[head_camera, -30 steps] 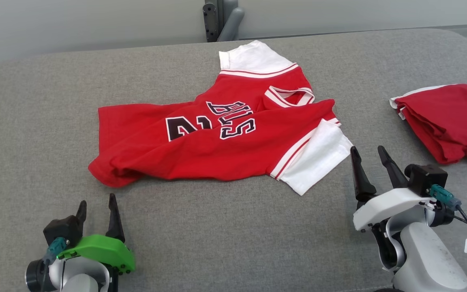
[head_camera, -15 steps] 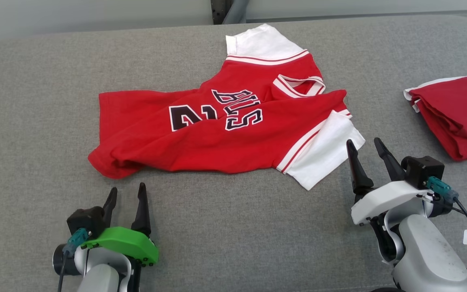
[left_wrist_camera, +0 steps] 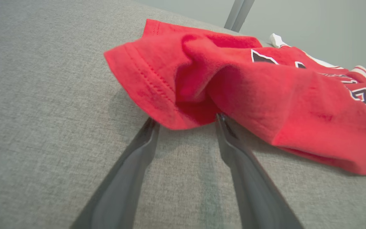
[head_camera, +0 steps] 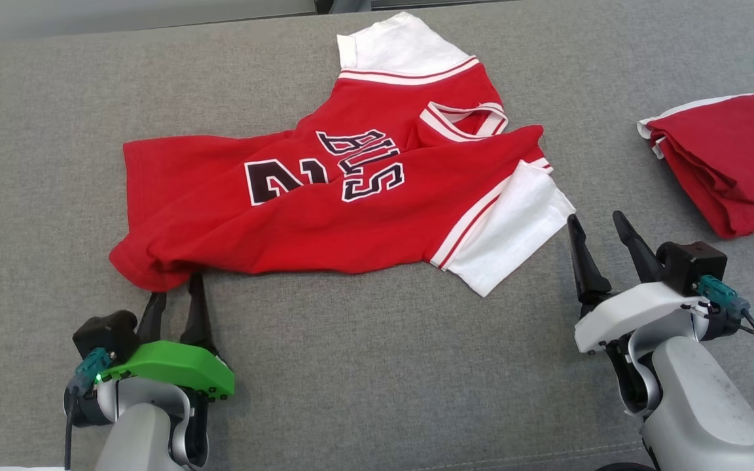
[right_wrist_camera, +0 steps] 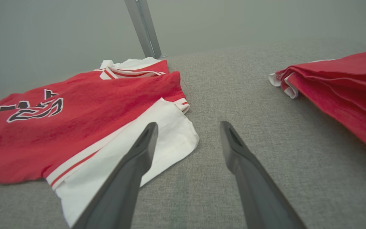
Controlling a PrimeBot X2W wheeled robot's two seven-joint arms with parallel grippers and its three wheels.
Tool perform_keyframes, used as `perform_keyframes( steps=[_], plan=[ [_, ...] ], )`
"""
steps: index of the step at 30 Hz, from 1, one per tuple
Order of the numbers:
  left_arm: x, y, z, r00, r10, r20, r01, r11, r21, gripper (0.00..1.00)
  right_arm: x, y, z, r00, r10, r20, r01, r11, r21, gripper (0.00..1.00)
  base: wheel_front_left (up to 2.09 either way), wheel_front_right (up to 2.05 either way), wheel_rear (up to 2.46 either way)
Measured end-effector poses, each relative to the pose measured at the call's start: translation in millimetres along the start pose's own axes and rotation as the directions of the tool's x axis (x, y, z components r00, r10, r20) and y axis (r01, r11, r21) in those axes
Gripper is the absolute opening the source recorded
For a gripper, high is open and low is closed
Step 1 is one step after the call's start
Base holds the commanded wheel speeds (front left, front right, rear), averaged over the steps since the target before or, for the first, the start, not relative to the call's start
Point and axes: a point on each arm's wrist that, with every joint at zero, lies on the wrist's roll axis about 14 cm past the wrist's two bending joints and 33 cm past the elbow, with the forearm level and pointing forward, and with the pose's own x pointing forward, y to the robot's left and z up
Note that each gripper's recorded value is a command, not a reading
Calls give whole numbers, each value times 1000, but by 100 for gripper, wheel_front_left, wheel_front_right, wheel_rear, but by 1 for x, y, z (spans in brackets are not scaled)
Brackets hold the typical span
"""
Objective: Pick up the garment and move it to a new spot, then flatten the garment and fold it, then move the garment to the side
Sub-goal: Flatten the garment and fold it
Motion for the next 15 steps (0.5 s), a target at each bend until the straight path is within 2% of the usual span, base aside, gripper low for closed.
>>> perform_keyframes(
  steps=[10,15],
  plan=[
    [-3,-2,6,999,-32,14,32,999,15,0,2,1,4,1000,0,11,0,1000,6,100,0,0,0],
    [-12,-7,21,995,-86,49,81,992,97,0,0,13,2,1000,13,13,-13,999,45,100,0,0,0]
  ],
)
